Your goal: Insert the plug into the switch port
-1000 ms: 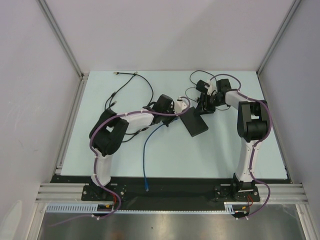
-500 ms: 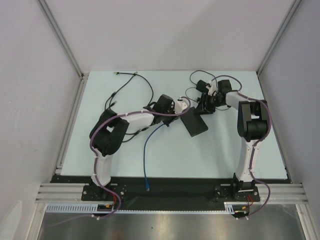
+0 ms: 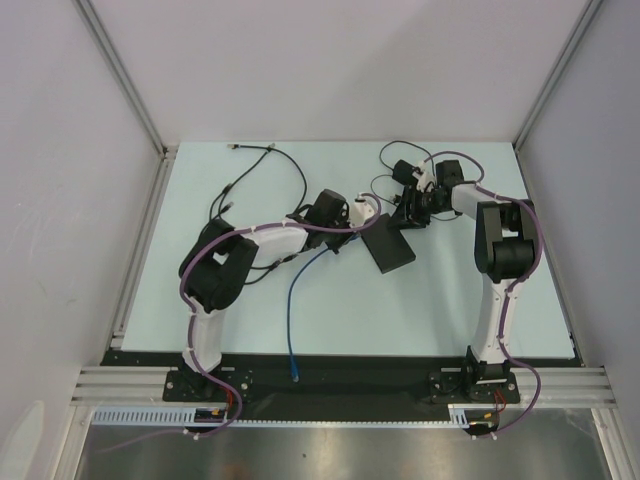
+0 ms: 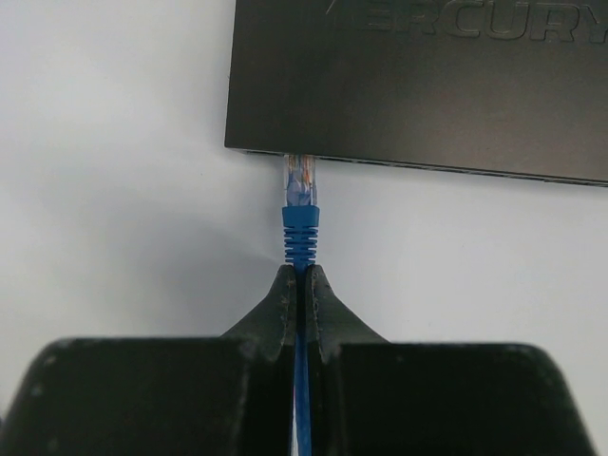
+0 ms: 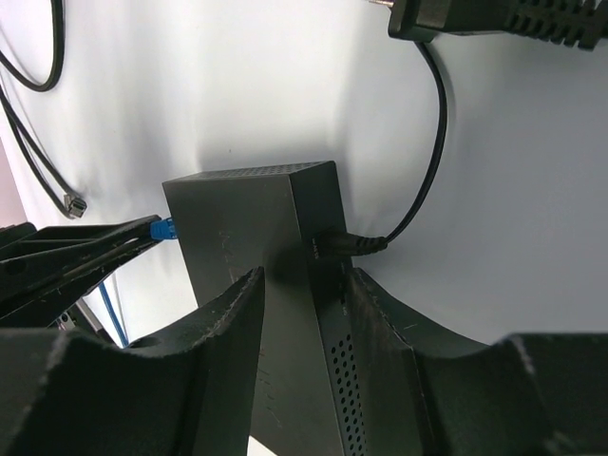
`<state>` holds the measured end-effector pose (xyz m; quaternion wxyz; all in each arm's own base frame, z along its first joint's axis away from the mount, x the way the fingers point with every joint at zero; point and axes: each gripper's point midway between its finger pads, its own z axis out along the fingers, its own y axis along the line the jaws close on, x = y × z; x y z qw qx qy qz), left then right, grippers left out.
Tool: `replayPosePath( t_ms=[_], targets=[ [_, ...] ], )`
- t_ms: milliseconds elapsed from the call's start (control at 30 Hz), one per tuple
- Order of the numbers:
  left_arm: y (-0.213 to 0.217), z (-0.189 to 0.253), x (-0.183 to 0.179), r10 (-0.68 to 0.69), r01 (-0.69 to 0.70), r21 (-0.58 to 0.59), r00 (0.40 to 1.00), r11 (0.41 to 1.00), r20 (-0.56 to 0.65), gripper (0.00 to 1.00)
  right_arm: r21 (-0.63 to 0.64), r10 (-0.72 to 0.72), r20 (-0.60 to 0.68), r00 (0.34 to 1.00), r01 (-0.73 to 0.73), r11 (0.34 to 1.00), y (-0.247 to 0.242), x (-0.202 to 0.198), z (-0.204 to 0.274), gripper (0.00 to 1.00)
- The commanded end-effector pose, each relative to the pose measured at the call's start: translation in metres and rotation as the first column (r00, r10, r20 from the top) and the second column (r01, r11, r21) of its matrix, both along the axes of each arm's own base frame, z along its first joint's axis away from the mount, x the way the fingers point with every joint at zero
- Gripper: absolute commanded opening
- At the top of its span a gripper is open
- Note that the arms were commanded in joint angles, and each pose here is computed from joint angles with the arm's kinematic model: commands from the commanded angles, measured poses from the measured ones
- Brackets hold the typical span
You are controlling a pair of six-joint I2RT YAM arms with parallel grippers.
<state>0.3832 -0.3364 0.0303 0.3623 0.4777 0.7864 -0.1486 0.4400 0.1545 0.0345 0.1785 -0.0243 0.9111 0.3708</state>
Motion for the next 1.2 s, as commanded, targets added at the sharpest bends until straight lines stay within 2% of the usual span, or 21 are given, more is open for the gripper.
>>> replayPosePath(
  t_ms=[0, 233, 333, 567, 633, 667, 733, 767, 967, 1167],
  targets=[
    [-0.030, 0.032, 0.009, -0.042, 0.050, -0.112, 0.997, 0.992, 0.068, 0.00, 0.074, 0.072, -0.028, 0.997, -0.070, 0.995, 0.024, -0.013, -0.001, 0.45],
    [-0.042, 0.040, 0.019, -0.085, 0.098, -0.122, 0.991, 0.988, 0.104, 0.00, 0.068, 0.140, -0.014, 0.990, -0.139, 0.988, 0.036, -0.019, -0.007, 0.44],
    [-0.046, 0.036, 0.018, -0.107, 0.116, -0.120, 0.991, 0.986, 0.080, 0.00, 0.060, 0.164, -0.010, 0.986, -0.163, 0.985, 0.040, -0.020, -0.009, 0.41],
    [-0.049, 0.043, 0.016, -0.152, 0.162, -0.115, 0.984, 0.980, 0.087, 0.00, -0.009, 0.237, -0.016, 0.971, -0.237, 0.971, 0.036, -0.026, -0.016, 0.37],
    [-0.042, 0.040, 0.014, -0.155, 0.162, -0.107, 0.985, 0.981, 0.072, 0.00, -0.032, 0.264, 0.018, 0.964, -0.264, 0.964, 0.030, -0.021, -0.012, 0.37],
    [-0.040, 0.044, 0.013, -0.155, 0.162, -0.113, 0.985, 0.980, 0.073, 0.00, -0.035, 0.270, -0.002, 0.963, -0.270, 0.962, 0.026, -0.025, -0.012, 0.39],
    [-0.033, 0.041, 0.010, -0.155, 0.161, -0.111, 0.986, 0.981, 0.059, 0.00, -0.055, 0.312, 0.039, 0.949, -0.310, 0.949, 0.017, -0.018, -0.004, 0.44],
    [-0.031, 0.042, 0.008, -0.161, 0.167, -0.115, 0.985, 0.979, 0.059, 0.00, -0.053, 0.327, 0.008, 0.945, -0.326, 0.944, 0.012, -0.024, 0.000, 0.48],
    [-0.023, 0.050, -0.003, -0.169, 0.176, -0.136, 0.984, 0.975, 0.060, 0.00, -0.074, 0.357, 0.082, 0.931, -0.351, 0.933, -0.006, -0.010, 0.035, 0.50],
    [-0.018, 0.055, 0.002, -0.159, 0.171, -0.122, 0.982, 0.978, 0.102, 0.00, -0.137, 0.320, 0.180, 0.930, -0.299, 0.944, -0.002, 0.010, 0.063, 0.50]
  ],
)
